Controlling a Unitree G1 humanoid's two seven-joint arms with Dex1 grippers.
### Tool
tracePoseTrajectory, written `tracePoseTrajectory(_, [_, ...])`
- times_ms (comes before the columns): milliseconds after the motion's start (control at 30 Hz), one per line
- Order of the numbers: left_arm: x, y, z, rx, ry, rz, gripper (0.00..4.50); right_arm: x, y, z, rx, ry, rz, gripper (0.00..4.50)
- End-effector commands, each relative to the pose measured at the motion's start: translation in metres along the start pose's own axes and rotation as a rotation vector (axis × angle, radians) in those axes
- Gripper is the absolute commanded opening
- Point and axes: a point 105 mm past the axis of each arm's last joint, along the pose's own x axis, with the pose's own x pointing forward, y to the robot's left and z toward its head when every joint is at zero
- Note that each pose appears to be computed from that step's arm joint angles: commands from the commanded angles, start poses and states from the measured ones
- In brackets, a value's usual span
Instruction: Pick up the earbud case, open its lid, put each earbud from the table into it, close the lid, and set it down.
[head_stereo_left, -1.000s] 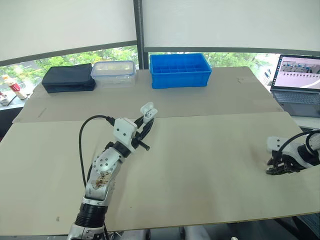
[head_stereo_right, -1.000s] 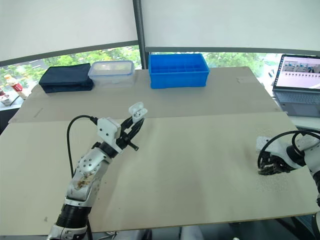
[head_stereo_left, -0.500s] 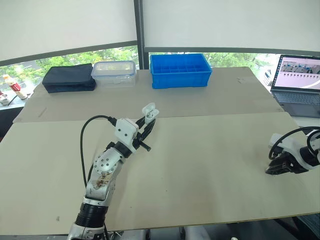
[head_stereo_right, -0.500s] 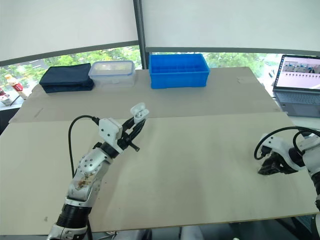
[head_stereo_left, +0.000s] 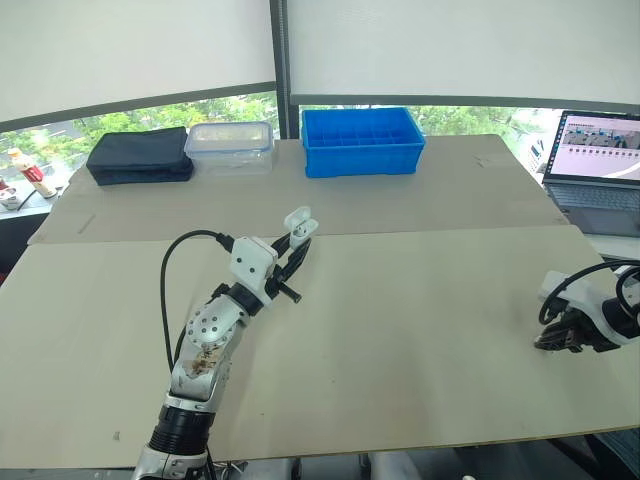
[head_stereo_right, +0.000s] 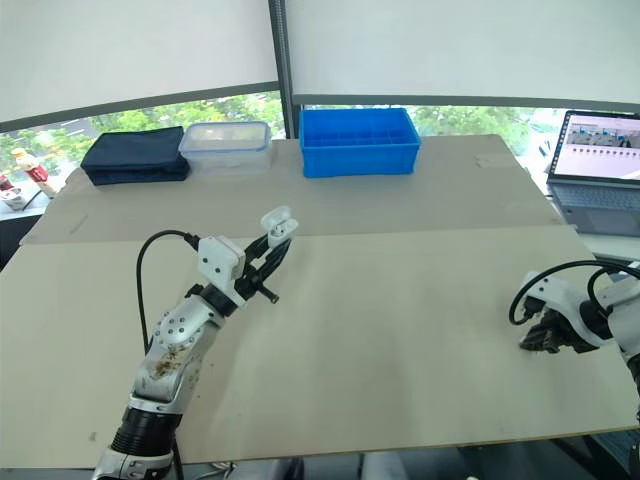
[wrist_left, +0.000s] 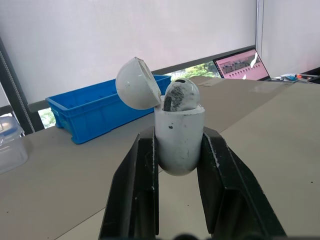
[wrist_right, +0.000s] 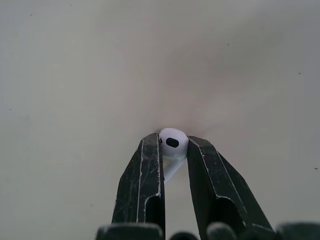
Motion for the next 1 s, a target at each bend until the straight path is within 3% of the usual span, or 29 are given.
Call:
tracePoseTrajectory(33, [0.003, 0.000, 0.014, 0.030, -0.054, -0.004, 0.55, 0.009, 0.008, -0.002, -0.016, 0.003, 0.052, 0.31])
tracePoseTrajectory(167, [0.002, 0.000, 0.013, 0.029, -0.051, -0.006, 0.55, 0.007, 0.015, 0.024, -0.163, -0.102, 0.106, 0.31])
tracePoseTrajectory(367, [-0.001, -0.004, 0.009, -0.034, -0.034, -0.061, 0.55, -0.011, 0.030, 0.147, -0.296, -0.662, 0.091, 0.31])
tracePoseTrajectory(433, [-0.002, -0.006, 0.009, -0.076, -0.023, -0.104, 0.55, -0.028, 0.043, 0.192, -0.240, -0.897, 0.100, 0.31])
tracePoseTrajectory(667, [-0.001, -0.009, 0.019, -0.204, -0.019, -0.204, 0.55, -0.070, 0.104, 0.277, -0.171, -1.331, 0.116, 0.31])
tracePoseTrajectory(833, [0.002, -0.010, 0.025, -0.225, -0.020, -0.255, 0.55, -0.081, 0.127, 0.299, -0.128, -1.448, 0.102, 0.31])
tracePoseTrajectory(1000, [0.007, -0.008, 0.031, -0.237, -0.033, -0.285, 0.55, -0.072, 0.135, 0.300, -0.125, -1.444, 0.095, 0.31])
